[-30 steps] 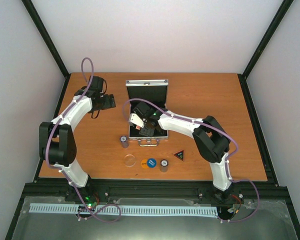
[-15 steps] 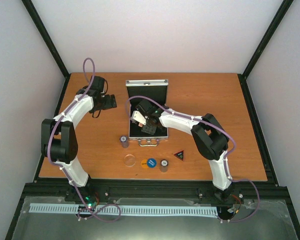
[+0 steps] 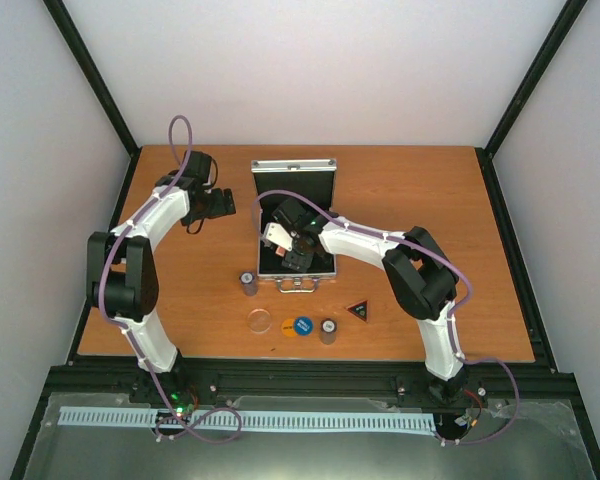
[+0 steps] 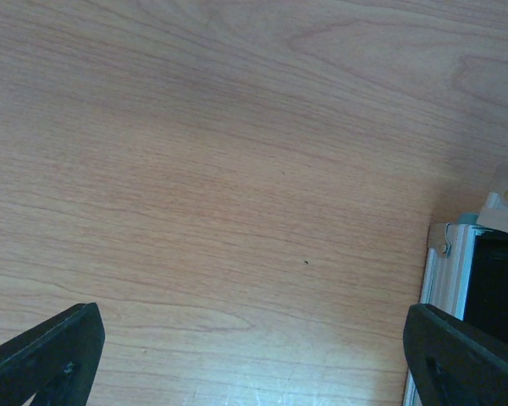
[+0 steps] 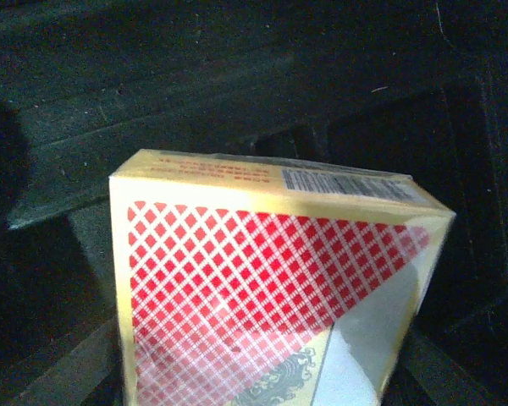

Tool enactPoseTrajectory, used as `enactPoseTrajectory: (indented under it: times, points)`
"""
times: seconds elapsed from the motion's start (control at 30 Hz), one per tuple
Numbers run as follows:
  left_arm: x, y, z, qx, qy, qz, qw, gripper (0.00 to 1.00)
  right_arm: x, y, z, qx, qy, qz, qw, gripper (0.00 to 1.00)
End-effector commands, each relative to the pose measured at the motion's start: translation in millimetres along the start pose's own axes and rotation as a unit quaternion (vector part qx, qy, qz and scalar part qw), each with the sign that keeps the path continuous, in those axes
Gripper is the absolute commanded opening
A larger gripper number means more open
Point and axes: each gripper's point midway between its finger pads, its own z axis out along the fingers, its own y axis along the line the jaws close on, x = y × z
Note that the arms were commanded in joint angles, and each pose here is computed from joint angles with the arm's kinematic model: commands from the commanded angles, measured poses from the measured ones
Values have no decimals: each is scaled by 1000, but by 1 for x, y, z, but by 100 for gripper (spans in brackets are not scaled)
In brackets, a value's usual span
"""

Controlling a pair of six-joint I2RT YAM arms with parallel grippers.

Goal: Pack up texas hold em set

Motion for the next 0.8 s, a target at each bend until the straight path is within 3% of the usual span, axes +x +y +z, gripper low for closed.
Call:
enactPoseTrajectory:
  times: [0.0, 0.1, 0.33, 0.4, 0.77]
  points:
    - [-14, -10, -7, 15, -14, -6, 1000, 100, -11, -4, -9, 4, -20, 7, 1000, 78]
    - [-14, -10, -7, 13, -15, -4, 1000, 100, -11, -4, -10, 3, -21, 8, 1000, 84]
    - [-16, -11, -9, 16, -18, -6, 1000, 100, -18, -7, -24, 0, -34, 22, 999, 86]
    - [-17, -12, -9, 18, -18, -7, 1000, 100, -24, -10, -32, -2, -43, 35, 998, 96]
    - [-11, -15, -7, 28, -10, -15, 999, 100, -56, -25, -77, -62, -67, 206, 974, 100]
